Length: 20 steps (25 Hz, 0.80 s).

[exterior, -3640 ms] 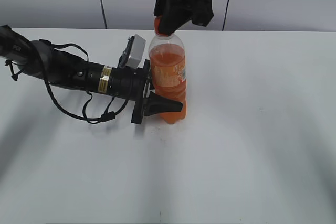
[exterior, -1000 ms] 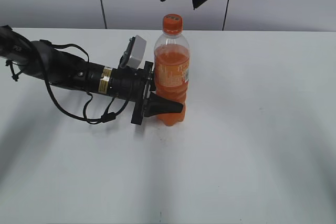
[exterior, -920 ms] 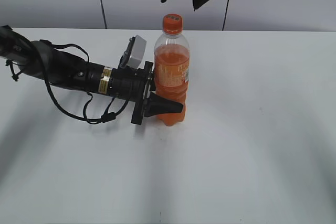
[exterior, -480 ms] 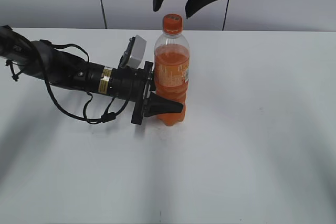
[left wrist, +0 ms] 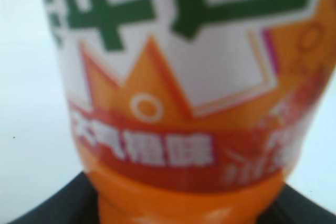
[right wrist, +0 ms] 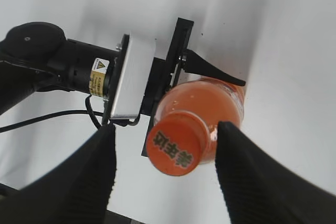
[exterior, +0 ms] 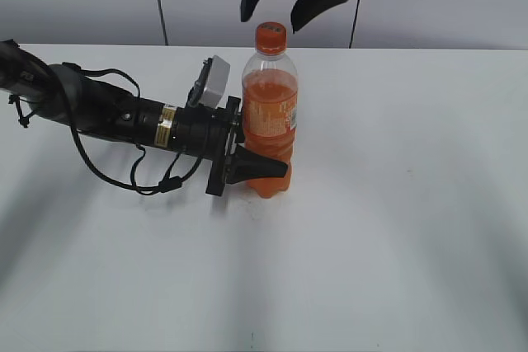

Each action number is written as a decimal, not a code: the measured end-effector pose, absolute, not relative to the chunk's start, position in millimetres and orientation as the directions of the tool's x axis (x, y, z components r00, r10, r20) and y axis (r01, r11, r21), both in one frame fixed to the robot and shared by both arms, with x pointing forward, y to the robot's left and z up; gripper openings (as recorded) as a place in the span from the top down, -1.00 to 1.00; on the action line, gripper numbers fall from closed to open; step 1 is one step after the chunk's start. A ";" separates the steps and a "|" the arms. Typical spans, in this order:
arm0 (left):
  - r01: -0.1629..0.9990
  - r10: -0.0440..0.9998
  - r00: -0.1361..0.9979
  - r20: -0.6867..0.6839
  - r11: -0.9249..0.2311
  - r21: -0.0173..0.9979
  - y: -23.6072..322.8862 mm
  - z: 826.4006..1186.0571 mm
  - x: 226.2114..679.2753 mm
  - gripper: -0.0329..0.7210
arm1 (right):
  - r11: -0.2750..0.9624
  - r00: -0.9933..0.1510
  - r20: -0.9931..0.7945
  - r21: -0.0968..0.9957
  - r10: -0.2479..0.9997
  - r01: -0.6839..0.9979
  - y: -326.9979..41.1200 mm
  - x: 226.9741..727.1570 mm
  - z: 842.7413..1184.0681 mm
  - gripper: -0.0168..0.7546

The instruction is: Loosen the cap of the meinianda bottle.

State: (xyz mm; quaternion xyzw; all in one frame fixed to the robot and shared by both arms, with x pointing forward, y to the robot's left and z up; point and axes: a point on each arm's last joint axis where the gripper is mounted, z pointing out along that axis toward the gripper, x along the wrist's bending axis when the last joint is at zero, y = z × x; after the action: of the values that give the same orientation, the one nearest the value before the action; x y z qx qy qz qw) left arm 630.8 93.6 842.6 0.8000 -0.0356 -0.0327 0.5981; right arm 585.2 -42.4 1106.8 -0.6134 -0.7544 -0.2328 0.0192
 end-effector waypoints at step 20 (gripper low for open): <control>-0.018 -0.096 0.995 -0.010 -0.282 0.959 93.6 842.6 630.9 -0.13 | 0.148 -0.237 0.300 0.291 0.924 0.945 -43.4 583.6 1094.7 0.08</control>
State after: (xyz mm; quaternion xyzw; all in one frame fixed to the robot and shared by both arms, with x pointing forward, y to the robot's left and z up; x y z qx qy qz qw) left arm 630.9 93.6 842.6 0.7998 -0.0353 -0.0326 0.5983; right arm 583.6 -43.4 1094.7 -0.6173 -0.7571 -0.2127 0.0250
